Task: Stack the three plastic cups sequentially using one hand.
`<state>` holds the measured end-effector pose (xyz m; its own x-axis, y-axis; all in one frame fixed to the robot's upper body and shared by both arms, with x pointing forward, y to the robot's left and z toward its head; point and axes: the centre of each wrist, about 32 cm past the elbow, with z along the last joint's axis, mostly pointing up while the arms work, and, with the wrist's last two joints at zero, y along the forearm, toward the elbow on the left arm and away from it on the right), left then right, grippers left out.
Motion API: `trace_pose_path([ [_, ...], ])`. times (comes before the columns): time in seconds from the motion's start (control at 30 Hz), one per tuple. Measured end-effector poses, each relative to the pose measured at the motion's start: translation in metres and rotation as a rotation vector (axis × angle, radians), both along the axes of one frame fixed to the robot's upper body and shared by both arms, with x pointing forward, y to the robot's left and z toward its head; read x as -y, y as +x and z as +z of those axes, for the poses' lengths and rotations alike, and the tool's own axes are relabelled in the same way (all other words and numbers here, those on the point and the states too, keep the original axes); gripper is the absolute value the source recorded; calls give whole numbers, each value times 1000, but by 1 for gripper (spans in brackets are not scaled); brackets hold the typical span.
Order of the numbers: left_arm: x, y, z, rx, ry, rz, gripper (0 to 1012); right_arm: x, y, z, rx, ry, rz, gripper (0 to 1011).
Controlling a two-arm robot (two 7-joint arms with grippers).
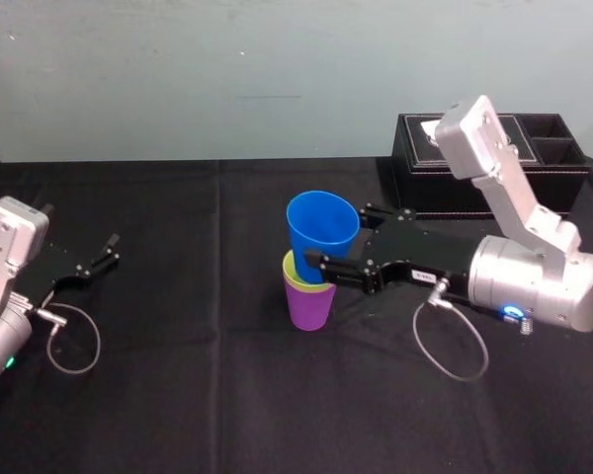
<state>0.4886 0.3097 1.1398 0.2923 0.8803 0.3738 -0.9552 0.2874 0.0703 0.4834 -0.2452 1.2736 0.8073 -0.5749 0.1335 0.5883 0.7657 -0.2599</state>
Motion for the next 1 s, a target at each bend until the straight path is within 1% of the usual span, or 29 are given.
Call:
trace_pose_path([
  [0.2,0,0,0,0,0,0,1010,-5,14,-5,-21,-13,-22,720],
  [0.43,0,0,0,0,0,0,1010,-6,23,-8,-32,-17,-40,720],
  [0.67,0,0,0,0,0,0,1010,-6,29,-11,-42,-20,-53,721],
  [1.0,0,0,0,0,0,0,1010,-7,32,-15,-44,-25,-54,721],
])
